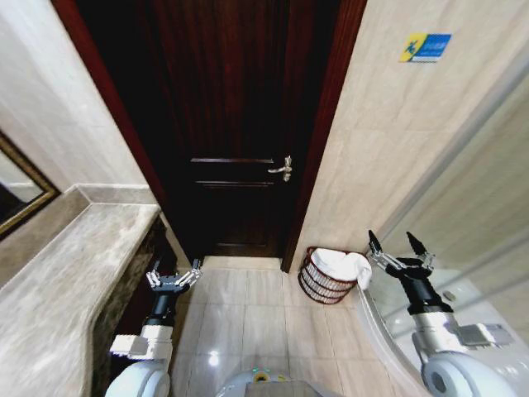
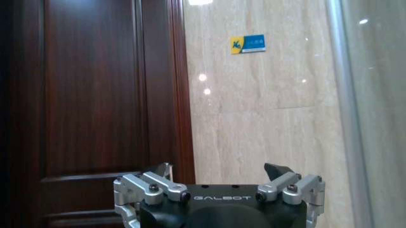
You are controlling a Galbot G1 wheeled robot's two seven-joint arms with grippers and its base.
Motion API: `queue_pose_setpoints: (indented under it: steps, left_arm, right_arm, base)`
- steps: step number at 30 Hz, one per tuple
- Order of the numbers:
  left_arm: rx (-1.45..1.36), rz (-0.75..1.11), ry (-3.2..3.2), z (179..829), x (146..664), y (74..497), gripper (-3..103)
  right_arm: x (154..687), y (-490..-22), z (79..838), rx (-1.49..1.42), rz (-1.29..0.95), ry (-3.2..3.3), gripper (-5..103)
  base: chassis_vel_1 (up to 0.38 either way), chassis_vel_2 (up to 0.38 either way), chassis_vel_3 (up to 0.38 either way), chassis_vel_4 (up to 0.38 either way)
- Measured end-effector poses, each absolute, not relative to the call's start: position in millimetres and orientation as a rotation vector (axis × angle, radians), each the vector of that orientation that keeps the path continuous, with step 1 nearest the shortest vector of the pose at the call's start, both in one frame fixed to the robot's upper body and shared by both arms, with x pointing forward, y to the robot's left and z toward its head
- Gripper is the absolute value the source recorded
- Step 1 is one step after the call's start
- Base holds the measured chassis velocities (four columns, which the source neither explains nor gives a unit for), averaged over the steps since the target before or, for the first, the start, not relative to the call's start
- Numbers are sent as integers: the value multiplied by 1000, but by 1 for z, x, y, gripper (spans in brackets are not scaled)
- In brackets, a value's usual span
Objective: Discard the used towel into the hamper.
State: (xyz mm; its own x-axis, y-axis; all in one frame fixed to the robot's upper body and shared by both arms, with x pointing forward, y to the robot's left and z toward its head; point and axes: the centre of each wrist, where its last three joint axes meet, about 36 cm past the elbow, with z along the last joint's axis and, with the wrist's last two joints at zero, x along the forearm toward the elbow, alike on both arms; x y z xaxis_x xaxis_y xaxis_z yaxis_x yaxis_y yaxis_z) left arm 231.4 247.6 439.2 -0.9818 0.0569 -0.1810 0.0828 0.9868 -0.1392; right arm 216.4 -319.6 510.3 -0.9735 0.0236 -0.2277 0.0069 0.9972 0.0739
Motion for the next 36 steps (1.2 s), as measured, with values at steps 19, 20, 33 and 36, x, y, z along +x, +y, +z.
queue_pose_setpoints:
  steps: [19,20,33,36]
  left_arm:
    - [105,-218,2954,439,231,248,100]
    - [105,-218,2954,439,231,248,100]
    - [105,-218,2954,439,231,248,100]
    - [105,-218,2954,439,231,248,100]
  right_arm:
    - [216,-320,510,22,107,2909,100]
    - [216,-320,510,22,107,2909,100]
    - [216,-320,510,22,107,2909,100]
    - [216,-320,510,22,107,2909,100]
  base:
    - [66,-65,-66,65]
    - [0,0,0,0]
    - [50,-53,-55,58]
    - [129,-133,-157,135]
